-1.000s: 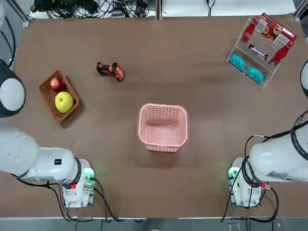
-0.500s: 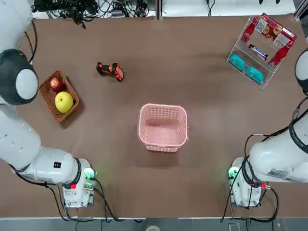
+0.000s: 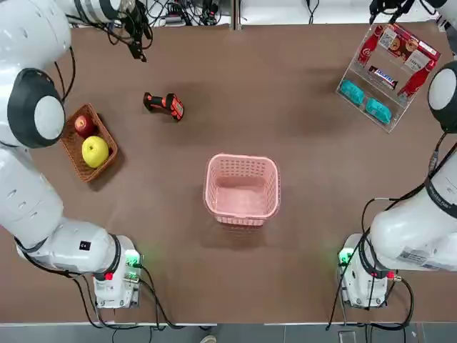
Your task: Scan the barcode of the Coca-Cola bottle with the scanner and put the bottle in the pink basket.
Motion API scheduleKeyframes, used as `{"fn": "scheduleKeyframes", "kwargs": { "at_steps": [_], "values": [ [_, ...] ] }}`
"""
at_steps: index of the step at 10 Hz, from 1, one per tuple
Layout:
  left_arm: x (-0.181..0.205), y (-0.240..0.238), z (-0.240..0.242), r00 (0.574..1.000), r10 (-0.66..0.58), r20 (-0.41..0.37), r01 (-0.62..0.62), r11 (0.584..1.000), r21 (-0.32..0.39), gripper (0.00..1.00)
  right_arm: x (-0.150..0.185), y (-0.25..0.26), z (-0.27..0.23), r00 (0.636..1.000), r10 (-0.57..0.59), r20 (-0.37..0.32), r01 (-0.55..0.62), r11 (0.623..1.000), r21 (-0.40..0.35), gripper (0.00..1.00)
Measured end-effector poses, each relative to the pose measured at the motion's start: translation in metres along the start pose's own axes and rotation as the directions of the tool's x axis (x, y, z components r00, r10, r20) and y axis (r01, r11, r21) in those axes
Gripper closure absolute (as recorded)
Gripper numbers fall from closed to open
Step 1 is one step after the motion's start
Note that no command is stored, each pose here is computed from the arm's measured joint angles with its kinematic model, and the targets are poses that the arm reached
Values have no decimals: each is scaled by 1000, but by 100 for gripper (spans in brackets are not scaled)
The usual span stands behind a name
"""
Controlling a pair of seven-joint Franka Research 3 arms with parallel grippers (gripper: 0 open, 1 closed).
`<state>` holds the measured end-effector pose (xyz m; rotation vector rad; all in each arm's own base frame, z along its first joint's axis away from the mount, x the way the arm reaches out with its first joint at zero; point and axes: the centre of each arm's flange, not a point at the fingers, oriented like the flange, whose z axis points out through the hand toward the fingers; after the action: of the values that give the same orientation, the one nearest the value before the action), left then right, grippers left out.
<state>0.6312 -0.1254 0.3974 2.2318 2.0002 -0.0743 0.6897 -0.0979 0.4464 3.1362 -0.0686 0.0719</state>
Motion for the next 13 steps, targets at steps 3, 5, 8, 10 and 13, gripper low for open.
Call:
{"fn": "scheduleKeyframes", "kwargs": {
  "at_steps": [3,5,8,10,13],
  "values": [
    [-21,-5,38,997,-78,8,78,995,-62,0,3,13,32,999,7,33,-8,1000,5,12],
    [-30,-19,82,999,-48,1,48,996,-77,0,4,14,33,1000,7,31,-7,1000,5,22],
    [-28,-34,113,1000,-7,-27,5,998,-58,0,5,15,30,1000,9,23,-9,1000,8,26],
    [-18,-41,122,999,8,-52,-11,999,-50,0,6,15,29,1000,10,10,-10,1000,7,36],
    [-7,-63,144,998,12,-61,-14,999,-39,0,6,15,34,1000,9,16,-10,1000,9,39]
  ]
}}
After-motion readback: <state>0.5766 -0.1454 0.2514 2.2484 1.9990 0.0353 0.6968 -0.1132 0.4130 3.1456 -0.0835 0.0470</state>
